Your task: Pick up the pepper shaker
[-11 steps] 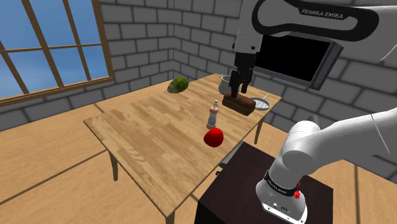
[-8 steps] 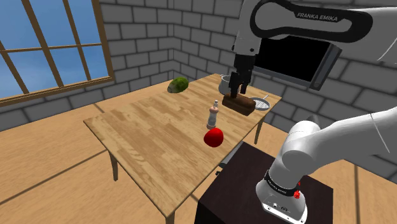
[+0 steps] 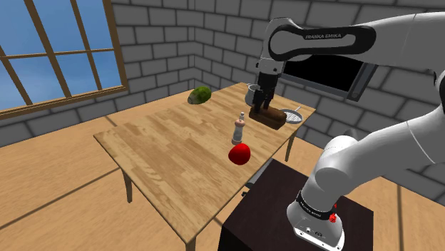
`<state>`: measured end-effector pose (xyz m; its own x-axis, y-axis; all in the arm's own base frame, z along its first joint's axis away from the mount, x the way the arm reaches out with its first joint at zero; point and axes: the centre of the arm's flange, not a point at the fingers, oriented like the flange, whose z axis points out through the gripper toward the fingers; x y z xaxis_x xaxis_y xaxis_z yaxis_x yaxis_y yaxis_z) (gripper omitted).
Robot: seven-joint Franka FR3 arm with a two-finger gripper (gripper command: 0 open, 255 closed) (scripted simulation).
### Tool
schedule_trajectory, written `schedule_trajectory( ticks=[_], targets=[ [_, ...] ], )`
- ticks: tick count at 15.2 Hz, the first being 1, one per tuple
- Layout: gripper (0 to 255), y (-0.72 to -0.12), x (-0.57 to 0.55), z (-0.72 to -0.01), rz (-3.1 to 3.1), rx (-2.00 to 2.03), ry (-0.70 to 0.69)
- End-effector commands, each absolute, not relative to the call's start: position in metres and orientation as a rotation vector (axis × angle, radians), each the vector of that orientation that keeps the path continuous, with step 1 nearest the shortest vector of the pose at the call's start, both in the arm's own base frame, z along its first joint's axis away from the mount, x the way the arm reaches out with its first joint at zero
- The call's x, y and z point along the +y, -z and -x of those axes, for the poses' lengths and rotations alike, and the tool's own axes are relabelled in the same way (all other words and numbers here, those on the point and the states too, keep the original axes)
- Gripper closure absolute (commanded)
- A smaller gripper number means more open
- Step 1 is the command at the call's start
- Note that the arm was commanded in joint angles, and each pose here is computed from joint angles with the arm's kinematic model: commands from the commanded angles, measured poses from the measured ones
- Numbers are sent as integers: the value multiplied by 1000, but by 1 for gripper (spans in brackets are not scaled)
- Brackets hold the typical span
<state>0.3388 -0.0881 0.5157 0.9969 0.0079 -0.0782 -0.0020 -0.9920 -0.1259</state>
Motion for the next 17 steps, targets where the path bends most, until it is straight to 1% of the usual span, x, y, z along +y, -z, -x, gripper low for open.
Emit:
schedule_trajectory(
  ticks=[1, 17],
  targets=[
    [0, -498, -106, -349, 3012, -17, -101],
    [0, -372, -243, -440, 2993, -101, 14]
  ],
)
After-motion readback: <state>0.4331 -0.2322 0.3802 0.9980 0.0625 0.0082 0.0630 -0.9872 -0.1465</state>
